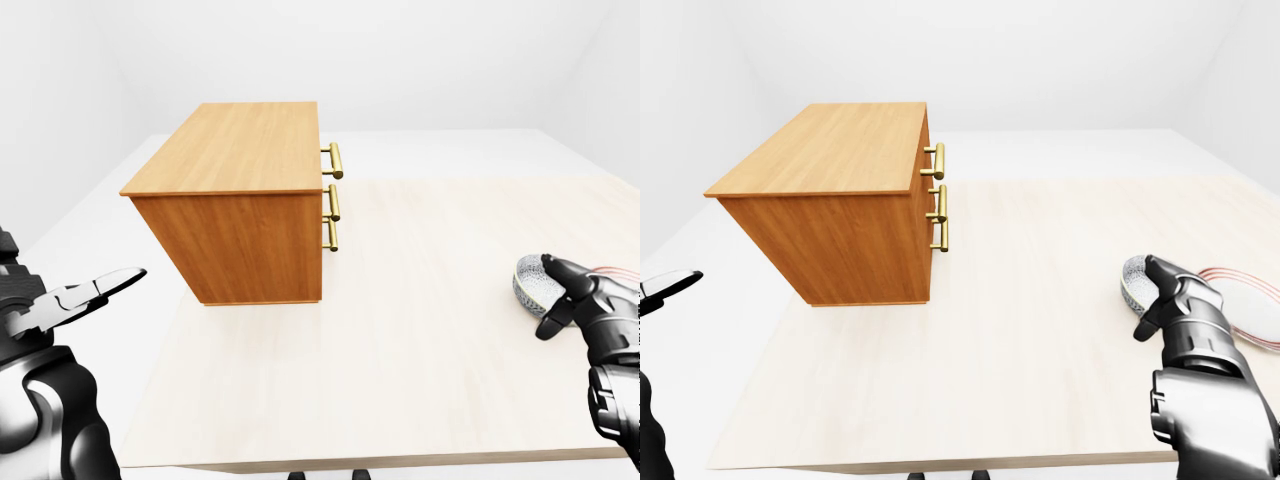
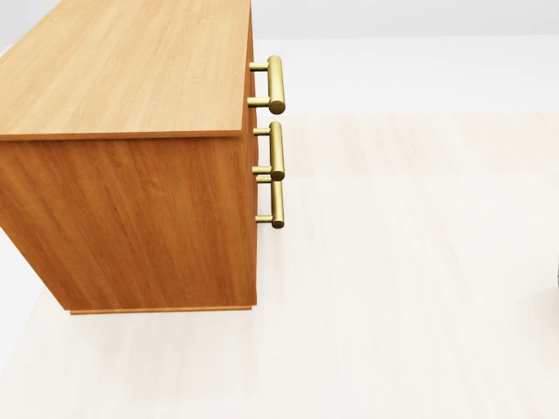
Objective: Put the bowl on top of the cabinet.
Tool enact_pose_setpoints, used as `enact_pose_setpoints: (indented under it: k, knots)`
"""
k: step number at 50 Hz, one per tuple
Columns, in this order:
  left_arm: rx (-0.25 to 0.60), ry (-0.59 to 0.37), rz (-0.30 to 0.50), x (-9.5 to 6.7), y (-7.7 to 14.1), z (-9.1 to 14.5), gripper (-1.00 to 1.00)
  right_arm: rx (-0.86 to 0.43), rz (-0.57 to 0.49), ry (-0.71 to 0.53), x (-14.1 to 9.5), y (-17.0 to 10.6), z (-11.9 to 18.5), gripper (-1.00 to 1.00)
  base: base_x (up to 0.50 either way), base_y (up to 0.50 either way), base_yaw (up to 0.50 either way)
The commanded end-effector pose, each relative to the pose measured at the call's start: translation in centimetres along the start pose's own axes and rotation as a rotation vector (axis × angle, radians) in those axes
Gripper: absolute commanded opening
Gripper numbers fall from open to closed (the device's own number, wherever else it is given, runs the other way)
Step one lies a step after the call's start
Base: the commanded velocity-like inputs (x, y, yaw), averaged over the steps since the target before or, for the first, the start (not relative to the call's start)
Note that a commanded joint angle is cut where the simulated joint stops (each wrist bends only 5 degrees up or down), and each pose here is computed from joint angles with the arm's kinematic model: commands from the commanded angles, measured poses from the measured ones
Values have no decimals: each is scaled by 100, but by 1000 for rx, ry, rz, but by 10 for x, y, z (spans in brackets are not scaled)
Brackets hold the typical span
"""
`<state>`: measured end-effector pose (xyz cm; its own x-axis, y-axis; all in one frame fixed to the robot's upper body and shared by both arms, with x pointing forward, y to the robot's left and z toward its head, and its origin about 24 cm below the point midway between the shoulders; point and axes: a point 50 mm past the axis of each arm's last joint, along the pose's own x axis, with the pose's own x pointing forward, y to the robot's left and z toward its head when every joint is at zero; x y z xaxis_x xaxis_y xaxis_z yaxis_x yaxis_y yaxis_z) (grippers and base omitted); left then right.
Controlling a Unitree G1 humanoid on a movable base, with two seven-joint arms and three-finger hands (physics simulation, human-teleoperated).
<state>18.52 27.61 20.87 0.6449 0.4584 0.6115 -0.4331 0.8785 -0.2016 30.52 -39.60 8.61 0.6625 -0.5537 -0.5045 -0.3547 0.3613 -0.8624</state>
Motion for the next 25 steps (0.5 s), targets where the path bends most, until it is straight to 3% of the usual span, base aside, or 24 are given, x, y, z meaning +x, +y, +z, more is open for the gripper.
enact_pose_setpoints:
  k: [1, 25]
  knots:
    - [-1, -4, 3, 0, 1, 1, 100, -3, 26, -8, 3, 18, 5, 100, 0, 0, 0]
    - [-3, -10, 4, 0, 1, 2, 100, 1, 82, 27, 5, 55, -8, 100, 0, 0, 0]
